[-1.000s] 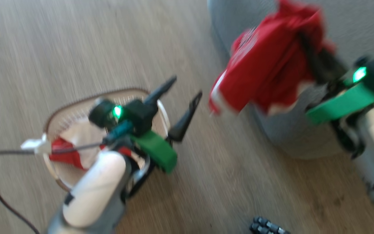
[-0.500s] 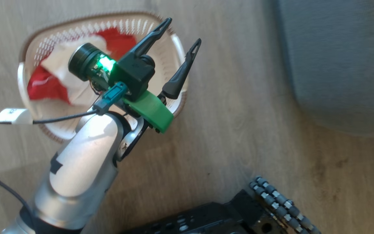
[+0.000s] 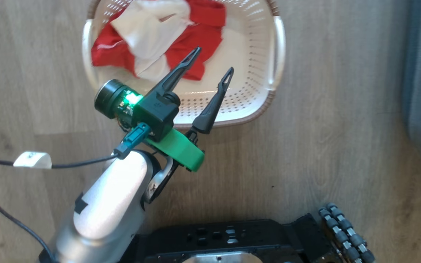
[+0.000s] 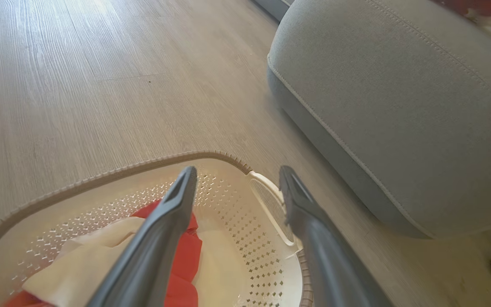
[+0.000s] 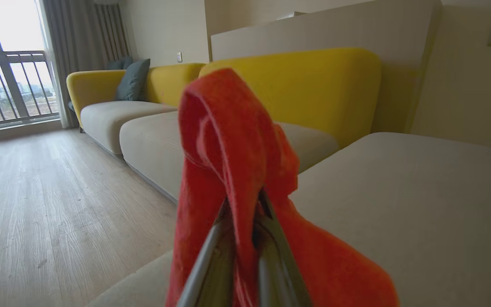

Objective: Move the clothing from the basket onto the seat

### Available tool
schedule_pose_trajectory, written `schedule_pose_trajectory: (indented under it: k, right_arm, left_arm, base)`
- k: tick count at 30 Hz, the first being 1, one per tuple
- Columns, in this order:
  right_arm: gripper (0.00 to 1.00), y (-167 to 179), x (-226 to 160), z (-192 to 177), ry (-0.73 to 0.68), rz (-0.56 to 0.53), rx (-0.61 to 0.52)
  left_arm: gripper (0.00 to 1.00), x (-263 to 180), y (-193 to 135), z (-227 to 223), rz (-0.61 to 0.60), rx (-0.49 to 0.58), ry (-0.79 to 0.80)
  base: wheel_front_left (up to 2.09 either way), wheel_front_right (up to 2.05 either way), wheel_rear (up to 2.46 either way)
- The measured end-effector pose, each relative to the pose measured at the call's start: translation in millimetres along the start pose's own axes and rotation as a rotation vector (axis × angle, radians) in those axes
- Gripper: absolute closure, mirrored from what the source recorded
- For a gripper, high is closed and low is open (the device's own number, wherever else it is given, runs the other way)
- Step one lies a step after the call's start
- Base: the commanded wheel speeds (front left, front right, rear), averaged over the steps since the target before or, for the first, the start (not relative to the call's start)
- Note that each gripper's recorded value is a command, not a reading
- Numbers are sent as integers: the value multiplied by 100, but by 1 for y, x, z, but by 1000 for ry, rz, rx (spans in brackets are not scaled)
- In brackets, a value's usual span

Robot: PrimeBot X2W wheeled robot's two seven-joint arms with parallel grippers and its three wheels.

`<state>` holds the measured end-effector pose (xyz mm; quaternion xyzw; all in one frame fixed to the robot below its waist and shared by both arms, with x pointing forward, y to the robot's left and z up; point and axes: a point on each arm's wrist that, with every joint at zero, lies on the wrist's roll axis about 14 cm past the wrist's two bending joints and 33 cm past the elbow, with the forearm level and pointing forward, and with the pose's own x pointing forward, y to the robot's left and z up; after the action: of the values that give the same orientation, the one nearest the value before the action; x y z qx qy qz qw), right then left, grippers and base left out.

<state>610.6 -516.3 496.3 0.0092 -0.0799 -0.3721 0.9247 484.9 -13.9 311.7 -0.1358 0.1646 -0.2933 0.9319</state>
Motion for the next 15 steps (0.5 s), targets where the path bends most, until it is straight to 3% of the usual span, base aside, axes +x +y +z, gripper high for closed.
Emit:
schedule_pose_trajectory:
  k: [5,6,7,8,9,15]
  right_arm:
    - [100,-1,-23,-71,129,-44,-5]
    - [95,2,-31,-87,164,-44,-7]
    - [65,5,-37,-97,189,-43,-4]
    - [28,8,-42,-103,204,-42,0]
    - [0,10,-44,-103,212,-37,-4]
    - [0,23,-43,-72,178,29,-48]
  left_arm:
    - [0,-9,8,-15,34,-14,36]
    - [0,-11,7,-18,36,-18,45]
    - [0,-13,6,-19,37,-22,46]
    - [0,-15,5,-20,38,-25,48]
    - [0,-16,4,-19,40,-31,48]
    - [0,-14,-3,4,31,-26,-6]
  base:
    - [0,0,0]
    - [0,0,0]
    - [0,0,0]
    - [0,0,0]
    - [0,0,0]
    - [0,0,0]
